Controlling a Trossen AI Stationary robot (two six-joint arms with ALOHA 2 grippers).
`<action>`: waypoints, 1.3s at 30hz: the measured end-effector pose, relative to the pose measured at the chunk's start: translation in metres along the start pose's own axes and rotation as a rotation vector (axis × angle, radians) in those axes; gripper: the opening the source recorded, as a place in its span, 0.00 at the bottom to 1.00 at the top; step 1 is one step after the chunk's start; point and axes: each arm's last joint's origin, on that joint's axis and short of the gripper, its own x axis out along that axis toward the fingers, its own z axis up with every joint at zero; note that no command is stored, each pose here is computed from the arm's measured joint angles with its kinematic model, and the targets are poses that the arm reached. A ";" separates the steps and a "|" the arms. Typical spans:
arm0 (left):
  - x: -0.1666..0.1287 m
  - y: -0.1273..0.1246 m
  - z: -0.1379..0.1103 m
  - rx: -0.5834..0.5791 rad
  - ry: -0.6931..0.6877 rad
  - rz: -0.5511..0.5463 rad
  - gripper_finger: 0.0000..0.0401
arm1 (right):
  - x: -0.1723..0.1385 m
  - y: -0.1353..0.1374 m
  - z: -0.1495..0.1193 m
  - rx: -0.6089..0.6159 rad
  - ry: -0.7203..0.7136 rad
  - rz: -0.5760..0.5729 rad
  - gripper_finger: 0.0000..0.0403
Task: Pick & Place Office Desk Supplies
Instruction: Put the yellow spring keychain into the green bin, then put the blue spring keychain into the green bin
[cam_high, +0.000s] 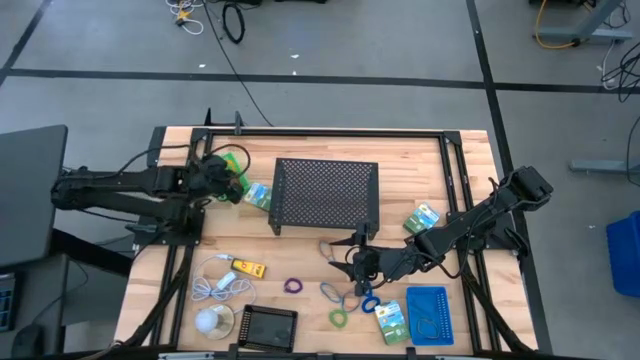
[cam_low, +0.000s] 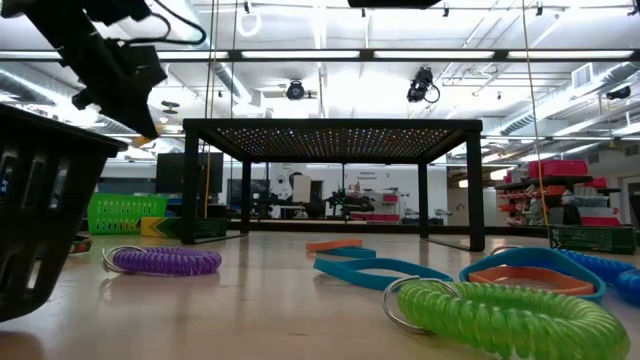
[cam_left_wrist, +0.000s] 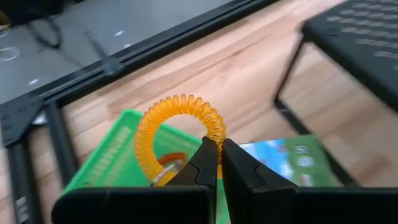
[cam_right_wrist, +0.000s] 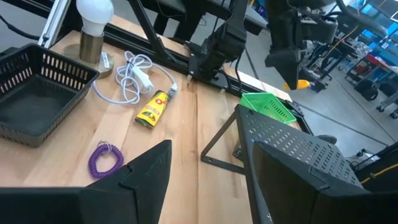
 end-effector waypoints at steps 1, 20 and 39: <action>0.002 0.002 0.000 -0.003 0.012 0.020 0.02 | 0.000 0.000 0.000 0.000 0.000 0.000 0.58; 0.072 0.006 0.003 0.117 0.402 0.123 0.02 | 0.000 0.000 0.001 -0.011 -0.010 0.017 0.58; 0.088 0.006 0.001 0.171 0.423 0.206 0.33 | 0.000 0.000 0.002 -0.006 -0.022 0.013 0.58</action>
